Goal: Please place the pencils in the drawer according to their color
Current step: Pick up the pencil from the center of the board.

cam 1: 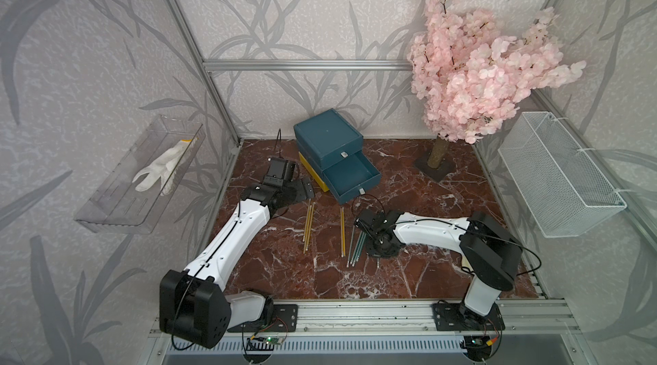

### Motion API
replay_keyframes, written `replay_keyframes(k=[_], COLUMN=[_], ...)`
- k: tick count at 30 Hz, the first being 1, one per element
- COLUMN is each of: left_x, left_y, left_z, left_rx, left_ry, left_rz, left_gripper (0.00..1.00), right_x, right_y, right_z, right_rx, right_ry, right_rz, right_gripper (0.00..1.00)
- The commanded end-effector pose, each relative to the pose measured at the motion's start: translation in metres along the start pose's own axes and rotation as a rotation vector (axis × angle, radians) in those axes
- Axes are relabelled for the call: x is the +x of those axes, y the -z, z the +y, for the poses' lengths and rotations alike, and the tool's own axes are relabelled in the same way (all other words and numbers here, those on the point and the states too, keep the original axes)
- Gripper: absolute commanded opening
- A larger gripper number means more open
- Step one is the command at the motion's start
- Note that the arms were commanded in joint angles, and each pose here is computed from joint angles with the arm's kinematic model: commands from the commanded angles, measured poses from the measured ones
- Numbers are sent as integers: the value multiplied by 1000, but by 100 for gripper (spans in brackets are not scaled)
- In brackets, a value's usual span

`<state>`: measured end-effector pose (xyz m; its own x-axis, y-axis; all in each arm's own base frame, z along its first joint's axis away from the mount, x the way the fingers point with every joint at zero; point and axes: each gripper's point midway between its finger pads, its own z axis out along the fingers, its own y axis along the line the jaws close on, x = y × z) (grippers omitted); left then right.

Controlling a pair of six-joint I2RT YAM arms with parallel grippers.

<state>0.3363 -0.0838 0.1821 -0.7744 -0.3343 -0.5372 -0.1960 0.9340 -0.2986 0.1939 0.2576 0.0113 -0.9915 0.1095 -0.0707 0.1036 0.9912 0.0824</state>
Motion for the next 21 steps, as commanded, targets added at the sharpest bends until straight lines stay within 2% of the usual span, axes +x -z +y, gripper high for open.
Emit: replay_keyframes(k=[1, 3, 7, 12, 21], left_x=[-1, -1, 0, 0, 2], left_y=[2, 2, 0, 2, 16], left_z=[-3, -3, -6, -13, -48], left_rx=[16, 19, 29, 68, 244], left_ry=[-1, -3, -7, -6, -6], left_rz=[-9, -9, 1, 9, 13], left_gripper=[100, 100, 100, 100, 100], right_x=[8, 9, 13, 7, 3], right_y=[-23, -23, -19, 6, 55], right_z=[-7, -9, -13, -22, -36], right_rx=[28, 24, -5, -71, -156], right_ry=[-4, -9, -33, -84, -122], right_rz=[50, 53, 64, 26, -57], right_gripper=[7, 0, 0, 0, 0])
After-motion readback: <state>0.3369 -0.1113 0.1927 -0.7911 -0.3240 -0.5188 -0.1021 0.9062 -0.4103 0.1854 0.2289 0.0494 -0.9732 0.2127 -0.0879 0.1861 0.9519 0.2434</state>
